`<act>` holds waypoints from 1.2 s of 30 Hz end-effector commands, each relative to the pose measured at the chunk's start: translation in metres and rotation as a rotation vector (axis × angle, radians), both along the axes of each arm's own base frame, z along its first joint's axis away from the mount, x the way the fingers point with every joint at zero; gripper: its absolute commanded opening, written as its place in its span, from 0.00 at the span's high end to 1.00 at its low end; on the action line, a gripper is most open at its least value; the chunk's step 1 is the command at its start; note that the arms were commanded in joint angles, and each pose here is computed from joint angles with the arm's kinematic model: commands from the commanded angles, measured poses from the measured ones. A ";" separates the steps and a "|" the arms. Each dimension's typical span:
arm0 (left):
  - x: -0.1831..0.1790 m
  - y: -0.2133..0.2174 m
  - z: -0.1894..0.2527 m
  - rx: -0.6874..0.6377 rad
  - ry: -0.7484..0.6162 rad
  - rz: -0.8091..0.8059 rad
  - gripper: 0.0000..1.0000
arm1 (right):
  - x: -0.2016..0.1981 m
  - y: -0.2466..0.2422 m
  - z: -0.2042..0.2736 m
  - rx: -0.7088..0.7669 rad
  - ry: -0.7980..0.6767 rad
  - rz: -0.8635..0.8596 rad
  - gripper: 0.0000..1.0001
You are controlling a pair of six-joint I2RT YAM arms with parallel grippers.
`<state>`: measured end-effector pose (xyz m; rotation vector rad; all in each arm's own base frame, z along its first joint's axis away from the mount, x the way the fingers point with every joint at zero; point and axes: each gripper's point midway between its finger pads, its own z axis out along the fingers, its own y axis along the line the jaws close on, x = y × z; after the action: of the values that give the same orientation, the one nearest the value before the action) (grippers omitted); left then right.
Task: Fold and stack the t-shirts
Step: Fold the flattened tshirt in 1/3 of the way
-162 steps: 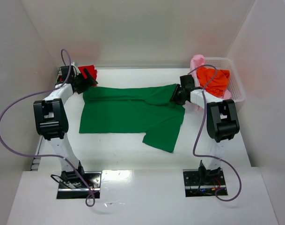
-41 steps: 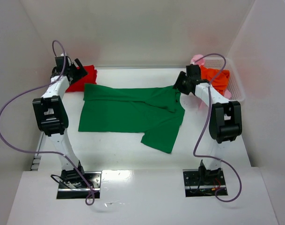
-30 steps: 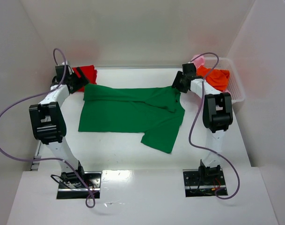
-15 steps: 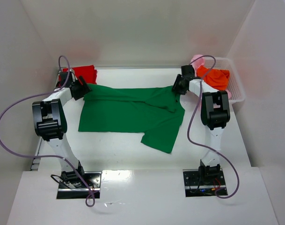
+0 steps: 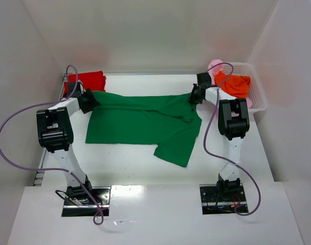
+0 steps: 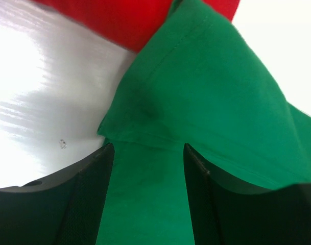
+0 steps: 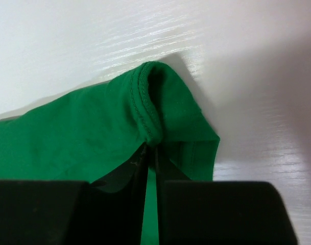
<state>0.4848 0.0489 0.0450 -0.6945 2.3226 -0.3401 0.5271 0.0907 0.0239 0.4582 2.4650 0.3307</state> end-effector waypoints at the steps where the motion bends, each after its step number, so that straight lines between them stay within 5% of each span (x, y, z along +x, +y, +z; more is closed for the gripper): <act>1: -0.004 0.005 -0.007 0.026 0.011 0.000 0.38 | 0.018 -0.004 0.012 -0.009 -0.055 -0.010 0.90; 10: -0.008 0.008 -0.009 0.036 0.021 0.019 0.48 | 0.014 -0.007 0.028 -0.016 -0.076 -0.018 0.96; 36: 0.026 0.036 -0.001 0.092 -0.069 0.180 0.57 | 0.013 -0.012 0.035 -0.016 -0.090 -0.028 0.96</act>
<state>0.4869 0.0738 0.0294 -0.8019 2.2777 -0.1811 0.5275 0.0874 0.0233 0.4670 2.4615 0.3106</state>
